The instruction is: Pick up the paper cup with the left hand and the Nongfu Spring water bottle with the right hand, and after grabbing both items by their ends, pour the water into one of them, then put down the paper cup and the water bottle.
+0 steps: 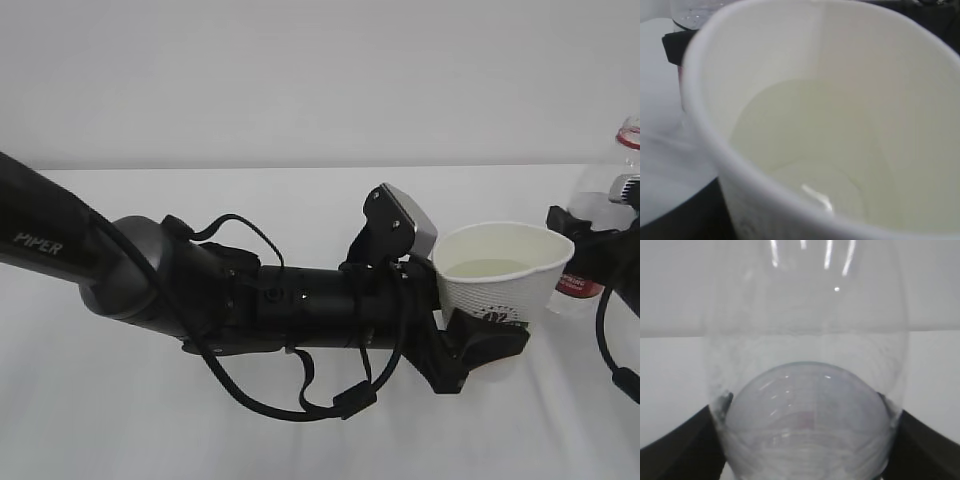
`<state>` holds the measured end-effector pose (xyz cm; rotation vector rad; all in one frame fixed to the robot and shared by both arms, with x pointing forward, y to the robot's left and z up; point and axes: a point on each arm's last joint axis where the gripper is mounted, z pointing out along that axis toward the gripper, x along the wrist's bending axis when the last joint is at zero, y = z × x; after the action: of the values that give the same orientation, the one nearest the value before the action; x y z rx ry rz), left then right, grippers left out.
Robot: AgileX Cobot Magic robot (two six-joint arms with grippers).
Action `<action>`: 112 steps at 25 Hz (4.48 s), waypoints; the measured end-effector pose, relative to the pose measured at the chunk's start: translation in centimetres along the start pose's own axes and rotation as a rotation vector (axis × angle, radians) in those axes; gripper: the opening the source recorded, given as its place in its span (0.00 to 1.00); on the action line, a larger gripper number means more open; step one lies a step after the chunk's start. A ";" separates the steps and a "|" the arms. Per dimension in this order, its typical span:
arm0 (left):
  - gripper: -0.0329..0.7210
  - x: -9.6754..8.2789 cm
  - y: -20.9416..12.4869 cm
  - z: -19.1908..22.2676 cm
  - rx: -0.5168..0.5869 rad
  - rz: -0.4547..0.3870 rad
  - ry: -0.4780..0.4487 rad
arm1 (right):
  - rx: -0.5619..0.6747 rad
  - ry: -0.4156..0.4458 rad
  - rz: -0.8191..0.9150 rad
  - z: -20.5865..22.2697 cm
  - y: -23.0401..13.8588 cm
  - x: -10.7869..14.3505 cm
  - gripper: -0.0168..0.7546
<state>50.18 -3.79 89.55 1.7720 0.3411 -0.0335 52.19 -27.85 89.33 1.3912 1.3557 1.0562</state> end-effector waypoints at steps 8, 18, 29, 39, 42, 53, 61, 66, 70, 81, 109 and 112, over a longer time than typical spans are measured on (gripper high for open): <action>0.69 0.0 0.0 0.0 0.000 0.000 0.000 | -0.004 0.035 -0.026 0.0 0.0 0.3 0.83; 0.69 0.0 0.0 0.0 0.000 0.000 0.000 | 0.015 0.045 -0.036 -0.6 -0.5 0.3 0.83; 0.69 0.0 0.0 0.0 0.000 0.000 0.000 | 0.048 0.052 -0.044 -1.5 -1.1 0.2 0.83; 0.69 0.0 0.0 0.0 0.000 0.000 0.000 | -0.027 0.041 -0.030 -4.4 1.0 -0.3 0.83; 0.69 0.0 0.0 0.0 0.000 0.000 0.000 | -0.045 0.041 -0.028 -5.2 1.5 -0.4 0.83; 0.69 0.0 0.0 0.0 -0.001 -0.001 0.001 | -0.112 0.045 -0.006 -8.0 3.6 -0.7 0.83; 0.69 0.9 0.3 -0.3 -0.037 -0.050 0.057 | -0.150 0.053 0.002 -8.8 4.8 -0.8 0.83; 0.69 2.6 0.5 -1.3 -0.049 -0.062 0.102 | -0.131 0.062 -0.004 -8.8 4.6 -0.7 0.82; 0.69 4.5 0.7 -2.5 -0.068 -0.075 0.149 | -0.099 0.075 -0.014 -8.8 4.3 -0.6 0.81; 0.69 9.1 1.2 -6.4 -0.136 -0.079 0.237 | -0.094 0.079 -0.015 -8.8 4.3 -0.5 0.80; 0.69 11.1 -0.9 -12.6 -0.141 -0.089 0.304 | -0.094 0.079 -0.015 -8.8 4.3 -0.5 0.79; 0.69 11.0 -0.9 -13.1 -0.154 -0.092 0.308 | -0.094 0.079 -0.015 -8.8 4.3 -0.5 0.79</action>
<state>58.36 11.29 89.49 1.6074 0.6310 0.1969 44.59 -28.06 95.54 1.2808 1.3535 1.1604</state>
